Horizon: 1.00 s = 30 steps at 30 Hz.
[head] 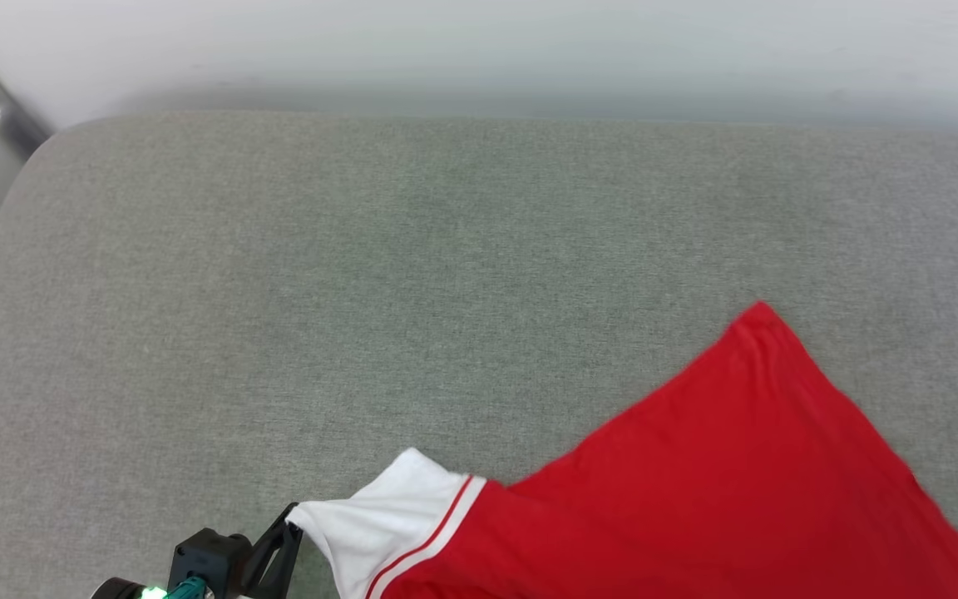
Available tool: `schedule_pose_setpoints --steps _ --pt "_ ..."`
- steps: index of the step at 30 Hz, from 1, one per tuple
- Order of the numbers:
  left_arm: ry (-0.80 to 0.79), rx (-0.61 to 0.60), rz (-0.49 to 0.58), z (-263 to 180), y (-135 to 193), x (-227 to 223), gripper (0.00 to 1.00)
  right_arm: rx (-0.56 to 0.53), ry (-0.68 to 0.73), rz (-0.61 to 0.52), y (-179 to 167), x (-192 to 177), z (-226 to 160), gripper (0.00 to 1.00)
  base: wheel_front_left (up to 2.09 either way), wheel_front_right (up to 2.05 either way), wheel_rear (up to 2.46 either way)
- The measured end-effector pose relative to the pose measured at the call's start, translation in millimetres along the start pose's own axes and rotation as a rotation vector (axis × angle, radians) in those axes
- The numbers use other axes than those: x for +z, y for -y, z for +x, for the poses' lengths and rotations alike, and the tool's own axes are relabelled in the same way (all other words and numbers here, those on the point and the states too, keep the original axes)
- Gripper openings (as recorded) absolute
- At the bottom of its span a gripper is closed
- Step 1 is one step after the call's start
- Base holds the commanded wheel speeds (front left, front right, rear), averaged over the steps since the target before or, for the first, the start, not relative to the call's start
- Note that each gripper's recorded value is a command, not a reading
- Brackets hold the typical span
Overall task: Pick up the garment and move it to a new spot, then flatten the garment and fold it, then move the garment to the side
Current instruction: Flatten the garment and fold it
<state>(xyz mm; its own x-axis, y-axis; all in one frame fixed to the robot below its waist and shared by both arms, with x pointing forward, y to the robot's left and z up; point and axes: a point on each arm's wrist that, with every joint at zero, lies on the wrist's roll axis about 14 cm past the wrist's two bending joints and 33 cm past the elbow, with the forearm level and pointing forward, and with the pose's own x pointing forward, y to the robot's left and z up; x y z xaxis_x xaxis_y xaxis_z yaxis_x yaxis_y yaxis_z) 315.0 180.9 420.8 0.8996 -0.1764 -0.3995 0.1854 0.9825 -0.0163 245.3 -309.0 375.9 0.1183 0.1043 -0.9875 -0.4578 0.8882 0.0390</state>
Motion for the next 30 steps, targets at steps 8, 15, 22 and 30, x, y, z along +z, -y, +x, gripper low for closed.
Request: schedule_pose_setpoints --steps 8,15,22,30 --pt "0.001 -0.013 0.012 0 2 1 0.0 0.018 0.083 0.093 -11 -6 8 1.0 0.0 0.0 0.0" --pt "-0.002 -0.012 0.014 -4 2 1 0.0 -0.112 0.377 0.001 26 90 -42 1.0 0.0 0.0 0.0" --pt "0.0 -0.01 0.017 -3 2 2 0.0 -0.186 0.518 -0.134 32 174 -86 1.0 0.0 0.0 0.0" --pt "-0.004 0.005 0.013 4 -2 1 0.0 -0.161 0.429 -0.272 3 231 -66 1.0 0.0 0.0 0.0"
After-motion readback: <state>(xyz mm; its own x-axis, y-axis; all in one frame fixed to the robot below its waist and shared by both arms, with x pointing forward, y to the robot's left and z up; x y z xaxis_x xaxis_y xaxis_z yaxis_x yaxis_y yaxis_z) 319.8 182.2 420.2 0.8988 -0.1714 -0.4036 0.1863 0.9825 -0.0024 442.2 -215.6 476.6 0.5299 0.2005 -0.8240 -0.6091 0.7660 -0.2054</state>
